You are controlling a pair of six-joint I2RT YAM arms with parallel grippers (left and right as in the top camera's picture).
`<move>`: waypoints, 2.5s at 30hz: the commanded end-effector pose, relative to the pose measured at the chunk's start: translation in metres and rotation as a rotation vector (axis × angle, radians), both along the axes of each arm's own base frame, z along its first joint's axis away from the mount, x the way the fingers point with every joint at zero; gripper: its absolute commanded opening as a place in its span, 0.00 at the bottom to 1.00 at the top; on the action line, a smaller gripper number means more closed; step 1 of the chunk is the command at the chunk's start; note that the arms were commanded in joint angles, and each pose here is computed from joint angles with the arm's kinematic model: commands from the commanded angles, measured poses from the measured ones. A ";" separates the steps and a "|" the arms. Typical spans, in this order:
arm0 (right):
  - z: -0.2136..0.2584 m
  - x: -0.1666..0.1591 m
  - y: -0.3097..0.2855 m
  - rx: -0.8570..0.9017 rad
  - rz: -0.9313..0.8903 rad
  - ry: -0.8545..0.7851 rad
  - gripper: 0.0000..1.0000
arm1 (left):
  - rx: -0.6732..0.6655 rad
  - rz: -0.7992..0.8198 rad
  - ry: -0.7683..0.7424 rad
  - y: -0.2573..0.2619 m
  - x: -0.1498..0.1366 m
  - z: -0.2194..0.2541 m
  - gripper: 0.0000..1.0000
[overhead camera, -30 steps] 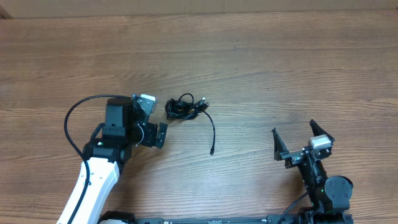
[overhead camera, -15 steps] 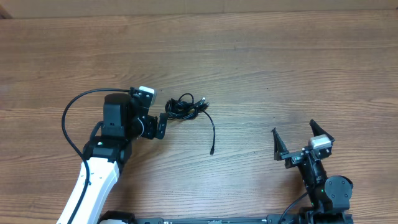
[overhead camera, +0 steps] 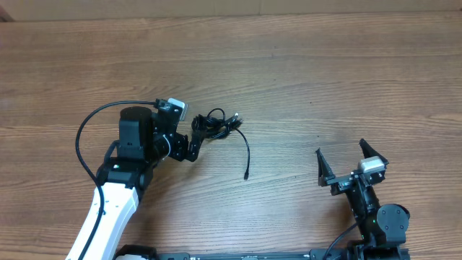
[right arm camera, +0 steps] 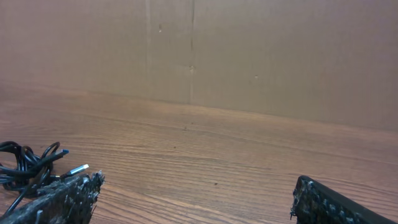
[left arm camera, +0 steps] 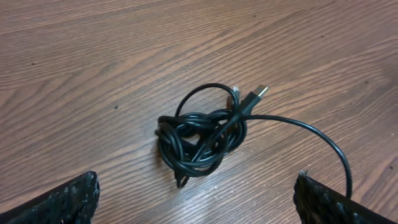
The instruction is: Untangle cables
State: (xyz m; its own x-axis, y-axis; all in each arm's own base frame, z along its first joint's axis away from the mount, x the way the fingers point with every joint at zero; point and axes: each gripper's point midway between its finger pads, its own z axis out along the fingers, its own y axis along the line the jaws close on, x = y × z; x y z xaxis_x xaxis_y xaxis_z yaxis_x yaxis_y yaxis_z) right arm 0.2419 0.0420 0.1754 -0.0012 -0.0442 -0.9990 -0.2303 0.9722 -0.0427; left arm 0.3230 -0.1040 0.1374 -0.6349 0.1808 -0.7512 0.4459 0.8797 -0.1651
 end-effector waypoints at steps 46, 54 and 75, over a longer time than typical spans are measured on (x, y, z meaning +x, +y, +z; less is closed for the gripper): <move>-0.002 0.000 -0.001 0.005 -0.008 -0.001 1.00 | -0.011 -0.024 0.111 -0.018 0.018 -0.044 1.00; -0.002 0.000 -0.002 0.005 -0.008 0.000 1.00 | 0.005 -0.010 0.123 -0.014 0.017 -0.048 1.00; -0.002 0.000 -0.002 0.005 -0.008 -0.001 1.00 | 0.005 -0.010 0.123 -0.014 0.017 -0.047 1.00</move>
